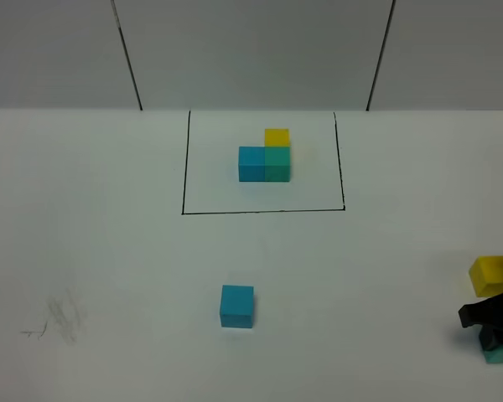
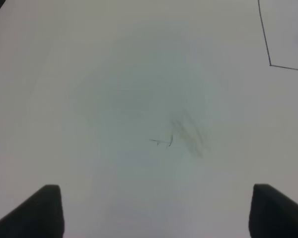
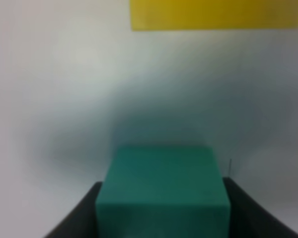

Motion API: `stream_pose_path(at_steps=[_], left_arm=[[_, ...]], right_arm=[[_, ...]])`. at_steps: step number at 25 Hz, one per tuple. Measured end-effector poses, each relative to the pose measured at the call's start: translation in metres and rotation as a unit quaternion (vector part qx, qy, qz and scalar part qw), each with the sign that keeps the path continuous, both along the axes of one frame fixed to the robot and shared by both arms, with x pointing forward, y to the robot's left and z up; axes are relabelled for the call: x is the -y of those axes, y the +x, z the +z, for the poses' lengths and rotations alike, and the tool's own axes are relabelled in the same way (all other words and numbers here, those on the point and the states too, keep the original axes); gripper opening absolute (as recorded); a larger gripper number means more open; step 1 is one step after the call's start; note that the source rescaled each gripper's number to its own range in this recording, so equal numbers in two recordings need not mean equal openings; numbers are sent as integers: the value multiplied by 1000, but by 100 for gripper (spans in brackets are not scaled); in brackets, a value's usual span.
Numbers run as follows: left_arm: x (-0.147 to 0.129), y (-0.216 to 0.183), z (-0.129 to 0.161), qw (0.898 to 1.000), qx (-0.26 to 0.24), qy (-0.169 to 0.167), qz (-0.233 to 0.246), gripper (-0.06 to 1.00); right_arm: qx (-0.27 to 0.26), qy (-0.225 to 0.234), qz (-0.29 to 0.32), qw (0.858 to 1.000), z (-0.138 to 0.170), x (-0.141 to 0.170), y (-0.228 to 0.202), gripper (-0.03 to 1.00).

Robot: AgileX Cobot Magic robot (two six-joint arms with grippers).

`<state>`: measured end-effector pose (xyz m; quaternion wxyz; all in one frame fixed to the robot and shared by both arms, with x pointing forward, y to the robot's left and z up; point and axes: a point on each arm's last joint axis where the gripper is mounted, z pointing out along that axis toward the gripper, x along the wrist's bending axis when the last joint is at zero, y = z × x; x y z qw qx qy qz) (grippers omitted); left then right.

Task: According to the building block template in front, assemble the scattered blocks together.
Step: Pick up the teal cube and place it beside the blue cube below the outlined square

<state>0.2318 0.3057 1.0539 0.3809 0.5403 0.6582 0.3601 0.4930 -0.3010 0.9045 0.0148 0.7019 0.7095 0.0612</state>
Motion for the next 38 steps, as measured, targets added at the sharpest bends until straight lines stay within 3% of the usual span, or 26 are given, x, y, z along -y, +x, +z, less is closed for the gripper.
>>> stream_pose_path(at_steps=[5, 9, 13, 16, 20, 25, 32, 38], left_arm=[[0, 0, 0, 1000, 0, 0, 0, 90], [0, 0, 0, 1000, 0, 0, 0, 90], [0, 0, 0, 1000, 0, 0, 0, 90], [0, 0, 0, 1000, 0, 0, 0, 90], [0, 0, 0, 1000, 0, 0, 0, 90], [0, 0, 0, 1000, 0, 0, 0, 90], [0, 0, 0, 1000, 0, 0, 0, 90], [0, 0, 0, 1000, 0, 0, 0, 90]], right_arm=[[42, 3, 27, 999, 52, -5, -20, 3], [94, -5, 147, 985, 90, -26, -43, 3], [117, -13, 306, 945, 103, -55, -56, 3], [118, -22, 412, 903, 104, -78, -52, 3], [112, -48, 503, 856, 102, -110, -33, 3], [115, -79, 574, 807, 92, -155, -7, 3], [100, -89, 640, 756, 67, -208, 10, 3], [91, -88, 682, 720, 56, -235, 17, 3]])
